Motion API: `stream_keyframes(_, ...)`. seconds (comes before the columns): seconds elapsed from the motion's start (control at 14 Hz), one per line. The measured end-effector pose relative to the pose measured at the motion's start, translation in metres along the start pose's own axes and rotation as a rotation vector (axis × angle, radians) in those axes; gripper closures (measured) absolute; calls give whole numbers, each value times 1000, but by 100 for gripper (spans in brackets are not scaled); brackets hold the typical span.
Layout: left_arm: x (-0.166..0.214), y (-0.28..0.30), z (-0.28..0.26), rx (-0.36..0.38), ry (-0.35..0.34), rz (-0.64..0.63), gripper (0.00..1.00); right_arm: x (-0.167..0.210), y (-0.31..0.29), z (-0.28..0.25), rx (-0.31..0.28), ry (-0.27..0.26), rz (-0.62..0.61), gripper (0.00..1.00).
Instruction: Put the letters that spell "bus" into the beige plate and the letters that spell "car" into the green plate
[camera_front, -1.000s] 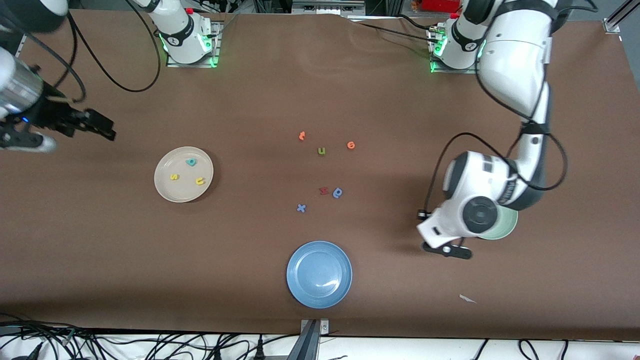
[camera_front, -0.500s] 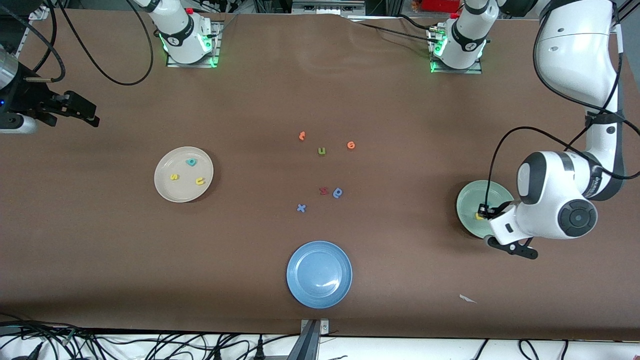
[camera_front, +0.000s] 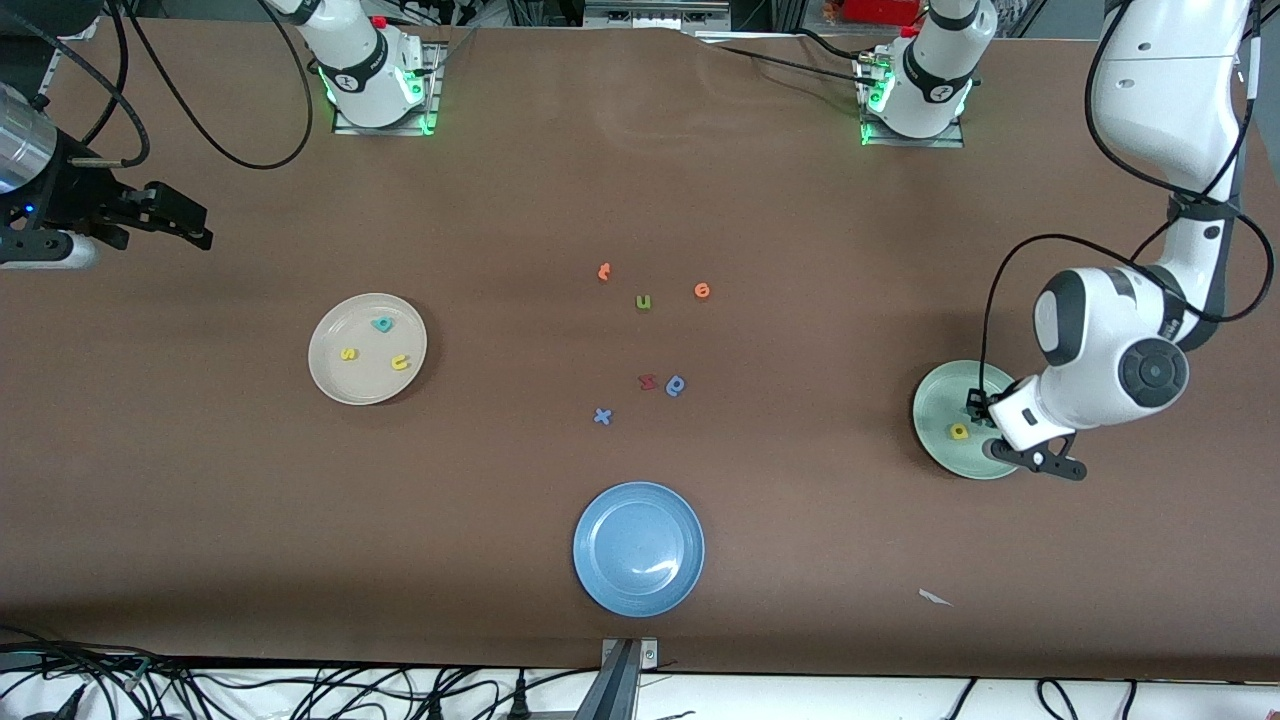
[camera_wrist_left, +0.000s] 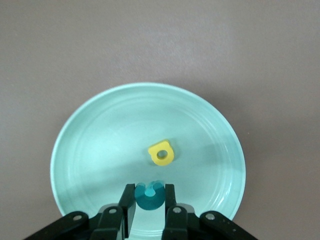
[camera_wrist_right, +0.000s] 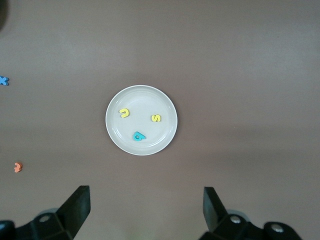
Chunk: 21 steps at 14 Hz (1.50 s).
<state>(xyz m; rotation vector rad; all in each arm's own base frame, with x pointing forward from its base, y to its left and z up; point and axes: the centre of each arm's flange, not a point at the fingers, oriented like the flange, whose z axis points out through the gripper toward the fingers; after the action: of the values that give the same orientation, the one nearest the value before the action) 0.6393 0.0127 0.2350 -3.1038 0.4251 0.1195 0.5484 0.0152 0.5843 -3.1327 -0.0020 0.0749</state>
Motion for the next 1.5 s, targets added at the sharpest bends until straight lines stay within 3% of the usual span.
stream_keyframes(0.14, -9, 10, 2, -1, 12, 14, 60, 0, 1, 0, 0, 1, 1, 0)
stream_keyframes(0.57, -10, 13, -83, 14, 110, 17, 1, 0, 3, 0, 0, 1, 5, 0)
stream_keyframes(1.14, -64, 41, -261, -44, 8, -61, 0, 1, 3, 0, 0, 4, 5, 0)
stream_keyframes(1.5, -89, 42, -324, -8, 70, -60, 0, 1, 2, 0, 0, 6, 2, 0)
